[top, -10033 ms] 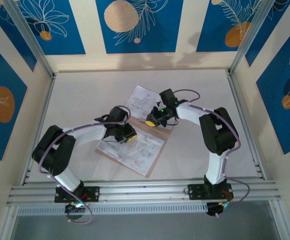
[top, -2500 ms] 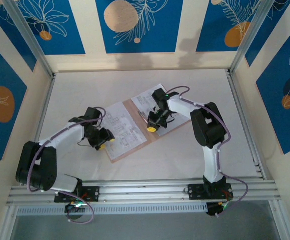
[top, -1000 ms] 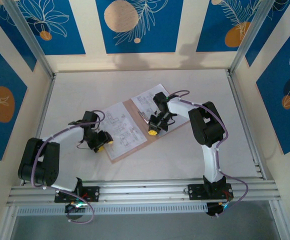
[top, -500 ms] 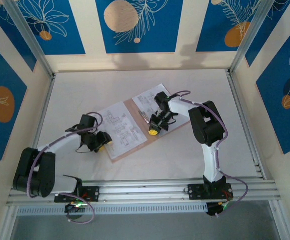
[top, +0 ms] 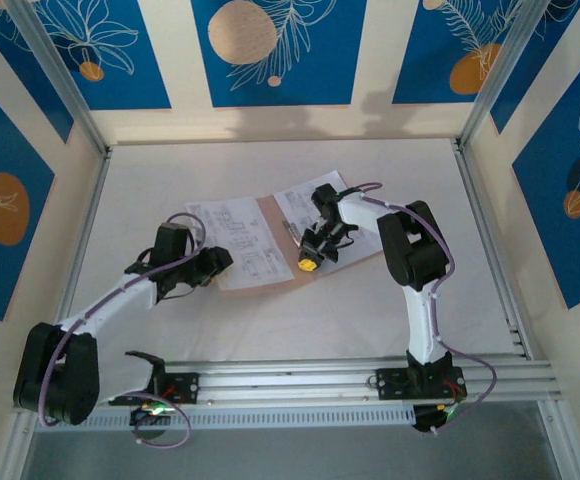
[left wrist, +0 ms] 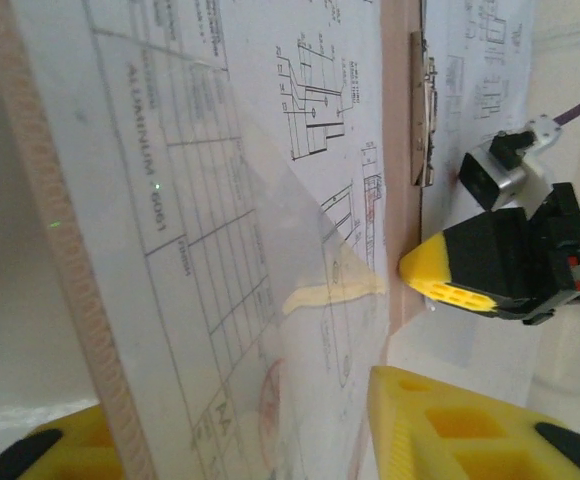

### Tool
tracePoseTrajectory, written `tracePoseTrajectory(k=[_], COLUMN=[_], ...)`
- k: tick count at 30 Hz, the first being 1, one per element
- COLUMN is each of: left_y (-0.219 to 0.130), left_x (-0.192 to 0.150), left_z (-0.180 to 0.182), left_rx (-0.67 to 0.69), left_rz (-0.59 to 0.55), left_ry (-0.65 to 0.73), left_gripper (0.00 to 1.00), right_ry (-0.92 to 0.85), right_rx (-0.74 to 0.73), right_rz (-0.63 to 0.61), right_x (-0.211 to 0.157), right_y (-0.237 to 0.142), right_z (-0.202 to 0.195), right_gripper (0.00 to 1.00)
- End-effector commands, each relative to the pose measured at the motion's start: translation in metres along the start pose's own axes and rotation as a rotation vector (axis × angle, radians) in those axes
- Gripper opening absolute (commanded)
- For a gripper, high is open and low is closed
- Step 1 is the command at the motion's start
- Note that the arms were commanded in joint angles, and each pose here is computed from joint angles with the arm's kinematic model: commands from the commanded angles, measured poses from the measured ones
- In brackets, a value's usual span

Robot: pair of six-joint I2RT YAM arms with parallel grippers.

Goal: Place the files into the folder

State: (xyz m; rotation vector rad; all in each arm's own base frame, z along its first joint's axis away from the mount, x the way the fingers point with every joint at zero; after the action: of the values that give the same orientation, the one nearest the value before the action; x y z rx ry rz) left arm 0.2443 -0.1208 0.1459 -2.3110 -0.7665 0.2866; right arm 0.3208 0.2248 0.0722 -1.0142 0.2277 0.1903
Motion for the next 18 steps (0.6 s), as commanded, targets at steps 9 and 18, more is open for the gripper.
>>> tracePoseTrajectory(k=[9,18], left_y=[-0.008,-0.034], left_x=[-0.002,0.006], left_z=[-0.022,-0.04], left_rx=[0.051,0.306], left_rz=[0.024,0.071], left_ry=[0.093,0.271], left_gripper=[0.0,0.0], right_ry=[0.002,-0.069], right_rx=[-0.071,0.083], right_rz=[0.024,-0.166], right_x=[-0.004,-0.007], right_y=[0.015,-0.052], right_z=[-0.011,0.041], right_gripper=[0.05,0.28])
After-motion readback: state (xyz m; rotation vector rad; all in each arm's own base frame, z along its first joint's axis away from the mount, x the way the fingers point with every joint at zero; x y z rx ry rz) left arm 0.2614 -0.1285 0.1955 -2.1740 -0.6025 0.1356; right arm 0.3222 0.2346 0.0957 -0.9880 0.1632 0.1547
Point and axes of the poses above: each hand's point on the last joint's axis, 136 mm out from that joint toward the fingers, its own y axis out along the fingers, its own z axis along the line the jaws close on, x = y × z, the point moved 7 cm from there along -y, back along the fingers, and after that the axes turned 14 degrees about -y, right-handed, at the moved point
